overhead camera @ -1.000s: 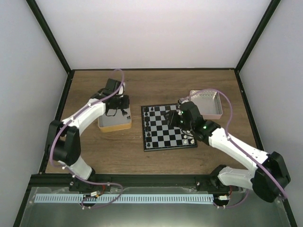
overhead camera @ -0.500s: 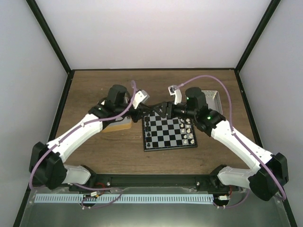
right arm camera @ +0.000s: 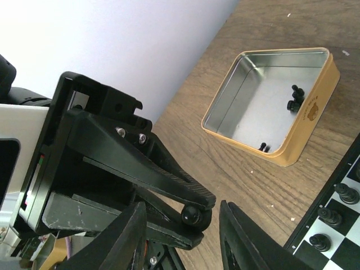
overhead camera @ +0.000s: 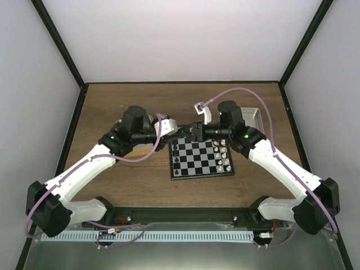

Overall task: Set up the chess pieces on the board
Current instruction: Pick up the chess piece from the storage box.

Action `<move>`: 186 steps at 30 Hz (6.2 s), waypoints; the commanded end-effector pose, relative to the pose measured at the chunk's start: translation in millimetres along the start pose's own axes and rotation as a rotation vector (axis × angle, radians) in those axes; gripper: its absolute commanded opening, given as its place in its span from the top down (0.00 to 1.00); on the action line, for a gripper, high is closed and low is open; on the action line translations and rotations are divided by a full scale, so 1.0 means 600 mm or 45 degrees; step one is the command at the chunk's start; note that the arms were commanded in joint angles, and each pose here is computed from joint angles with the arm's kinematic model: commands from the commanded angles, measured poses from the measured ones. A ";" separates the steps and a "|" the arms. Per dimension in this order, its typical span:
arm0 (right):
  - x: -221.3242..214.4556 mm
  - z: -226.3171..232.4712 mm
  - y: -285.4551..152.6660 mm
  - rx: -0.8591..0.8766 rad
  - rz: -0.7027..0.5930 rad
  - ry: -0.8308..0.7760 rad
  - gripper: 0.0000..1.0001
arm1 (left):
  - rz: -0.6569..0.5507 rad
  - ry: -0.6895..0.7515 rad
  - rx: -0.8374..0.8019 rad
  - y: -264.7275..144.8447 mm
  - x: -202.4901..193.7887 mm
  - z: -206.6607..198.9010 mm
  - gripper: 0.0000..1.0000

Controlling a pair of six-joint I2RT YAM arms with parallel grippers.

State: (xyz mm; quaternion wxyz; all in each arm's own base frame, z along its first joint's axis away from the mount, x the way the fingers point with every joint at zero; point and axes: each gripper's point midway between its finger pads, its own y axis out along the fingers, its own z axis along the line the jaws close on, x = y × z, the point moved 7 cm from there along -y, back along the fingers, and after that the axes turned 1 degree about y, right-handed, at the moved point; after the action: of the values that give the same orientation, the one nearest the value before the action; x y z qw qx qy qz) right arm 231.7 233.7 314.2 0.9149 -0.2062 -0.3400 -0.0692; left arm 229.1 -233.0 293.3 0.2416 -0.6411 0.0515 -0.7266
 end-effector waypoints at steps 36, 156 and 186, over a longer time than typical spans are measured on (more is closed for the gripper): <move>0.002 0.024 -0.064 0.083 -0.400 0.050 0.99 | -0.534 -0.452 -0.008 -0.058 0.078 -0.026 0.32; -0.098 -0.276 0.250 -1.097 0.206 -0.096 0.99 | -0.066 -0.898 0.883 -0.074 -0.027 0.068 0.96; -0.063 -0.225 0.217 -1.016 0.086 -0.042 0.79 | -0.036 -0.896 0.803 -0.061 -0.030 0.062 0.96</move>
State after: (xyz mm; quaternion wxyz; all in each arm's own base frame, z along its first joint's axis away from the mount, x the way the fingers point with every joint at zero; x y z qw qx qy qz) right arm 318.4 291.8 121.4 0.7498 -0.5838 -0.2811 -0.1337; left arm 256.2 -179.6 299.8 0.4252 -0.7385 -0.2851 -0.4388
